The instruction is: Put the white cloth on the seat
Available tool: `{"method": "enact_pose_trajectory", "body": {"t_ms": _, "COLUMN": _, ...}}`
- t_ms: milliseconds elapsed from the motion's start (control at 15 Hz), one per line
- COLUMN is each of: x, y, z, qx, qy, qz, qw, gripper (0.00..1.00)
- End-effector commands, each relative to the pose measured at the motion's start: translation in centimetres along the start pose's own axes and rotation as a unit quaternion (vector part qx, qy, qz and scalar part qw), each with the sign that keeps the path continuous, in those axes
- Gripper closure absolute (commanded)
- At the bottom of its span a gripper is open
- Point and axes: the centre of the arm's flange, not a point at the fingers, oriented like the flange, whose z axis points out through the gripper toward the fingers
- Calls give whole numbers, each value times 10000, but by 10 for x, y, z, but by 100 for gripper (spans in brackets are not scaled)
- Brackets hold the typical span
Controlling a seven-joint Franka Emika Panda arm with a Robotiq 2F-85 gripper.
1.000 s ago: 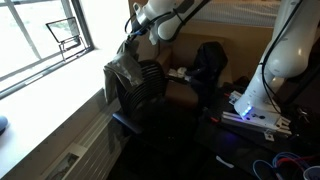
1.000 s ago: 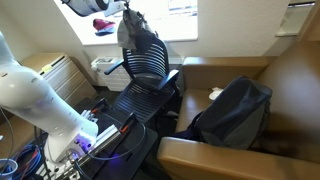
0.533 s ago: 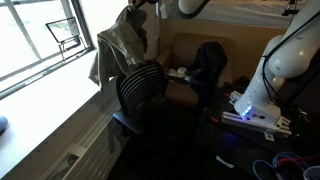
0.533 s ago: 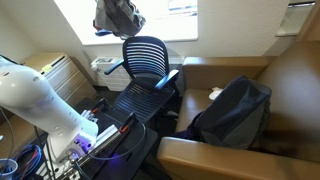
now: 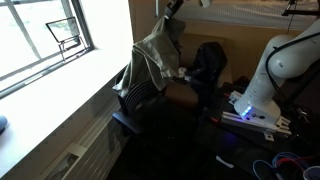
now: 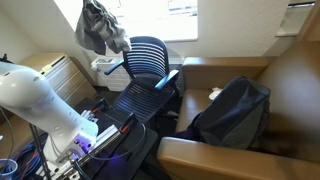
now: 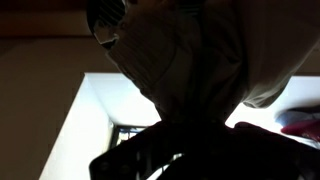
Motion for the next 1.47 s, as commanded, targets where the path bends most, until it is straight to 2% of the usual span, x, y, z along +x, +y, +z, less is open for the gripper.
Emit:
{"method": "enact_pose_trajectory", "body": {"t_ms": 0, "x": -48, "y": 34, "z": -2, "qx": 40, "qy": -1046, "qz": 183, "qw": 9943, "gripper": 100}}
{"method": "enact_pose_trajectory", "body": {"t_ms": 67, "x": -56, "y": 49, "z": 24, "qx": -70, "qy": -1342, "qz": 203, "qw": 9907, "gripper": 100}}
{"method": "enact_pose_trajectory", "body": {"t_ms": 133, "x": -65, "y": 63, "z": 50, "qx": -117, "qy": -1385, "qz": 154, "qw": 9902, "gripper": 100}}
{"method": "enact_pose_trajectory", "body": {"t_ms": 200, "x": -67, "y": 68, "z": 72, "qx": 145, "qy": -1264, "qz": 67, "qw": 9919, "gripper": 100}}
{"method": "enact_pose_trajectory", "body": {"t_ms": 267, "x": -70, "y": 76, "z": 95, "qx": 273, "qy": -1099, "qz": 64, "qw": 9935, "gripper": 100}}
{"method": "enact_pose_trajectory", "body": {"t_ms": 333, "x": -71, "y": 79, "z": 118, "qx": 583, "qy": -685, "qz": 132, "qw": 9959, "gripper": 100}}
{"method": "enact_pose_trajectory", "body": {"t_ms": 400, "x": -71, "y": 84, "z": 136, "qx": 692, "qy": -493, "qz": 203, "qw": 9962, "gripper": 100}}
{"method": "enact_pose_trajectory", "body": {"t_ms": 667, "x": -62, "y": 101, "z": 177, "qx": 1234, "qy": 251, "qz": 817, "qw": 9887, "gripper": 100}}
{"method": "enact_pose_trajectory", "body": {"t_ms": 733, "x": -60, "y": 106, "z": 188, "qx": 1513, "qy": 266, "qz": 893, "qw": 9841, "gripper": 73}}
{"method": "enact_pose_trajectory", "body": {"t_ms": 800, "x": -60, "y": 103, "z": 127, "qx": 1018, "qy": 79, "qz": 898, "qw": 9907, "gripper": 97}}
{"method": "enact_pose_trajectory", "body": {"t_ms": 933, "x": -65, "y": 104, "z": 154, "qx": 1140, "qy": 122, "qz": 940, "qw": 9890, "gripper": 85}}
{"method": "enact_pose_trajectory", "body": {"t_ms": 1067, "x": -67, "y": 101, "z": 164, "qx": 1119, "qy": 82, "qz": 928, "qw": 9893, "gripper": 74}}
{"method": "enact_pose_trajectory", "body": {"t_ms": 1133, "x": -66, "y": 101, "z": 163, "qx": 1123, "qy": 90, "qz": 925, "qw": 9893, "gripper": 48}}
{"method": "enact_pose_trajectory", "body": {"t_ms": 1200, "x": -69, "y": 98, "z": 163, "qx": 1143, "qy": -85, "qz": 740, "qw": 9907, "gripper": 47}}
{"method": "enact_pose_trajectory", "body": {"t_ms": 1267, "x": -77, "y": 96, "z": 166, "qx": 1215, "qy": -466, "qz": 523, "qw": 9901, "gripper": 42}}
{"method": "enact_pose_trajectory", "body": {"t_ms": 1400, "x": -108, "y": 101, "z": 183, "qx": 1263, "qy": -1017, "qz": 279, "qw": 9864, "gripper": 28}}
